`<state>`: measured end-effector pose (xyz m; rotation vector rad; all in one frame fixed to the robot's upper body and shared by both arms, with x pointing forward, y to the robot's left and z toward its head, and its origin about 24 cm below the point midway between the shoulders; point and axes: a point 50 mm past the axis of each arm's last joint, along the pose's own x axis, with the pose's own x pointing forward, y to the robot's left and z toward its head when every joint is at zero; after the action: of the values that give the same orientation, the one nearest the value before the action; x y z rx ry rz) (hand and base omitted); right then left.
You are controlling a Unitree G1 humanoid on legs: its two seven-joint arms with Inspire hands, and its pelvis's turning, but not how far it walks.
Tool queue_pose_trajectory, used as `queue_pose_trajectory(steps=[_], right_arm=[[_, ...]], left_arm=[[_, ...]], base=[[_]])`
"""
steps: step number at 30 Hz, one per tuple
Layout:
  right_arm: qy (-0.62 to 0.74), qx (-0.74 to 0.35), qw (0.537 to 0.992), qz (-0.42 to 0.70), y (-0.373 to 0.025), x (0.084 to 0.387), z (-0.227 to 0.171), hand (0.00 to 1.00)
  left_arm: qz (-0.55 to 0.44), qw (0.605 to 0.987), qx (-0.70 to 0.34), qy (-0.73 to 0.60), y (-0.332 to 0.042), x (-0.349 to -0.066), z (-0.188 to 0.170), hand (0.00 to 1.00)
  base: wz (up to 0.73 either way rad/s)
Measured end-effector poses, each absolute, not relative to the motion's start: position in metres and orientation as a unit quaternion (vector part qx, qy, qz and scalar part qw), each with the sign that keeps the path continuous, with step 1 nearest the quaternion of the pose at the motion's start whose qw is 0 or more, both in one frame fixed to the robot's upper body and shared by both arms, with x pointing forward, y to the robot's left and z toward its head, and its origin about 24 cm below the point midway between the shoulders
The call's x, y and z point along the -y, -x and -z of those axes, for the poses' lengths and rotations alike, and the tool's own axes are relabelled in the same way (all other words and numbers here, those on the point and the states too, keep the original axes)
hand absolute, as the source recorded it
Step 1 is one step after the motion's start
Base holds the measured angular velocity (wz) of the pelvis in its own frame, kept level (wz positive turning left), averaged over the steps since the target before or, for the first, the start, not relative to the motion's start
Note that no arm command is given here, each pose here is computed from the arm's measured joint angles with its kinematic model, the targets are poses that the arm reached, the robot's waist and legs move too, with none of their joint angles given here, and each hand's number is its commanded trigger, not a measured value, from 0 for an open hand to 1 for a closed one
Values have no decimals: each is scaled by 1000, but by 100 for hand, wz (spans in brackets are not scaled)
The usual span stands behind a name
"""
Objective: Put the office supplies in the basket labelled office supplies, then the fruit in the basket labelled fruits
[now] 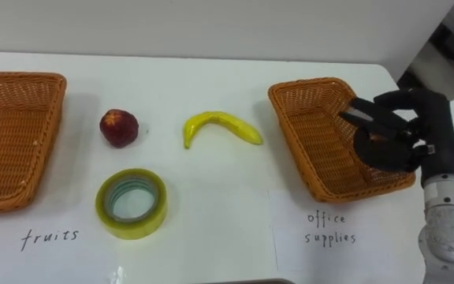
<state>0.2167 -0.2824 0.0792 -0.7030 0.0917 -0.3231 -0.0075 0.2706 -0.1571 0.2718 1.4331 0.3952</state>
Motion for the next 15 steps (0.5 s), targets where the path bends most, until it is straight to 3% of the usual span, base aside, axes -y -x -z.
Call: queue_pose_trajectory(steps=[15], right_arm=[[351,-46,924,143,-217,281,-79,0]], left_arm=[[-180,729,-649,-123,6,-271,157,0]], base=[[0]])
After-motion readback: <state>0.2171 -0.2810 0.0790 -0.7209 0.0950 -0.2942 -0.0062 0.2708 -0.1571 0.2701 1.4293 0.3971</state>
